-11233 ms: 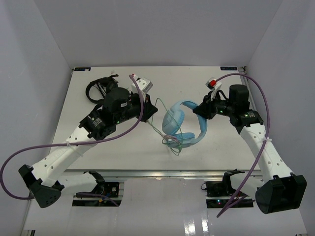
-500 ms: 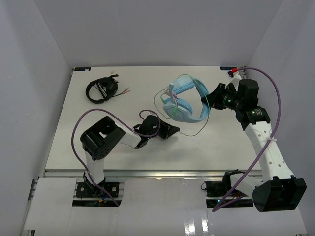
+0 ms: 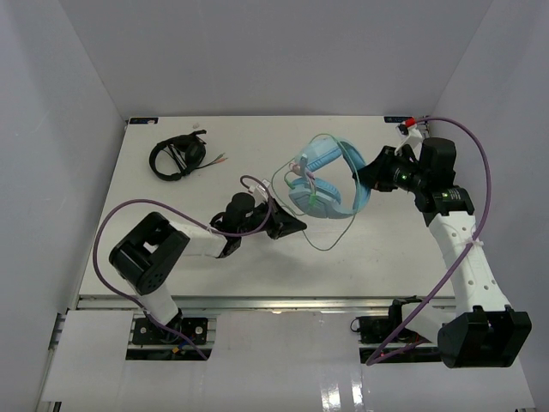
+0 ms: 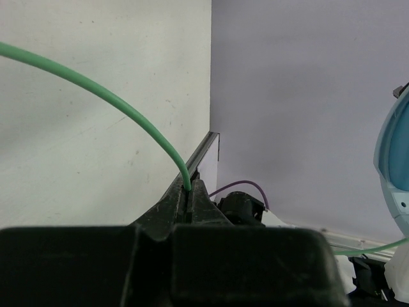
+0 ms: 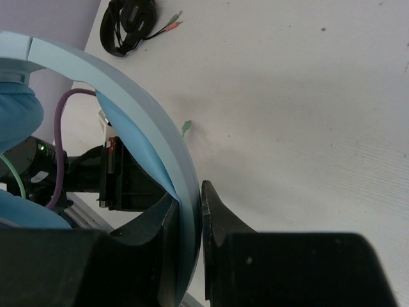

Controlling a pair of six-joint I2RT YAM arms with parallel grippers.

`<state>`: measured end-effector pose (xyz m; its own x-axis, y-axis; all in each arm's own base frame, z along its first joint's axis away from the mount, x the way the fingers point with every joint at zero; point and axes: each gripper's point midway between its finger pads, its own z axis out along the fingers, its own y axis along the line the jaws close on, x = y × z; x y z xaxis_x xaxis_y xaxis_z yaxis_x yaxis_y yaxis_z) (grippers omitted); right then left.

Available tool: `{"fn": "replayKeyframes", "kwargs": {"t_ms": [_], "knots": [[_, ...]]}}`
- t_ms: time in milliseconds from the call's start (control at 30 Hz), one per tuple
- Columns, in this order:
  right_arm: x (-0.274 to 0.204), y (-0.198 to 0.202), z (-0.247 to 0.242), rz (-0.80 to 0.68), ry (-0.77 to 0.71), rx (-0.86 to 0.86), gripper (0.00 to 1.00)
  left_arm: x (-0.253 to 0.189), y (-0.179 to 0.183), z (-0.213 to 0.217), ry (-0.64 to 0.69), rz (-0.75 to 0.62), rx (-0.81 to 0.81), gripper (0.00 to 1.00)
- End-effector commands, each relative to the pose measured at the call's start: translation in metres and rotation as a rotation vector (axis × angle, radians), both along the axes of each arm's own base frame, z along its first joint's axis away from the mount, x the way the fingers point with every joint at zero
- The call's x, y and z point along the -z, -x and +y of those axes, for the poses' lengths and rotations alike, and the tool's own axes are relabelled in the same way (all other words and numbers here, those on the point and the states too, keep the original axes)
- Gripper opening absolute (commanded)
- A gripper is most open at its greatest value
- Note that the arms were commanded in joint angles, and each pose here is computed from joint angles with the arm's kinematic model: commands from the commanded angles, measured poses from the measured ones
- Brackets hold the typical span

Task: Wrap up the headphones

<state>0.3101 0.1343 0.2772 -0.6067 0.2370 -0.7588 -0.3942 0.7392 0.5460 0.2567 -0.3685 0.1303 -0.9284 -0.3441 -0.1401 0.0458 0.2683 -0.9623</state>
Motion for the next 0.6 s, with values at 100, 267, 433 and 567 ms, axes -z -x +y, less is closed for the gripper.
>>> {"fn": "replayKeyframes", "kwargs": {"t_ms": [100,267,433,567], "knots": [[-0.027,0.021,0.012,-0.115,-0.075,-0.222,0.08,-0.008,-0.023,0.032,-0.037,-0.053,0.007,0.0],[-0.029,0.035,0.016,-0.14,-0.119,-0.352,0.08,-0.008,-0.042,0.039,-0.076,-0.066,0.017,0.0],[-0.03,0.05,0.023,-0.164,-0.153,-0.457,0.08,-0.018,-0.063,0.038,-0.129,-0.114,0.044,0.0],[-0.024,0.063,0.027,-0.157,-0.187,-0.534,0.08,-0.033,-0.081,0.044,-0.167,-0.153,0.046,0.0]]}}
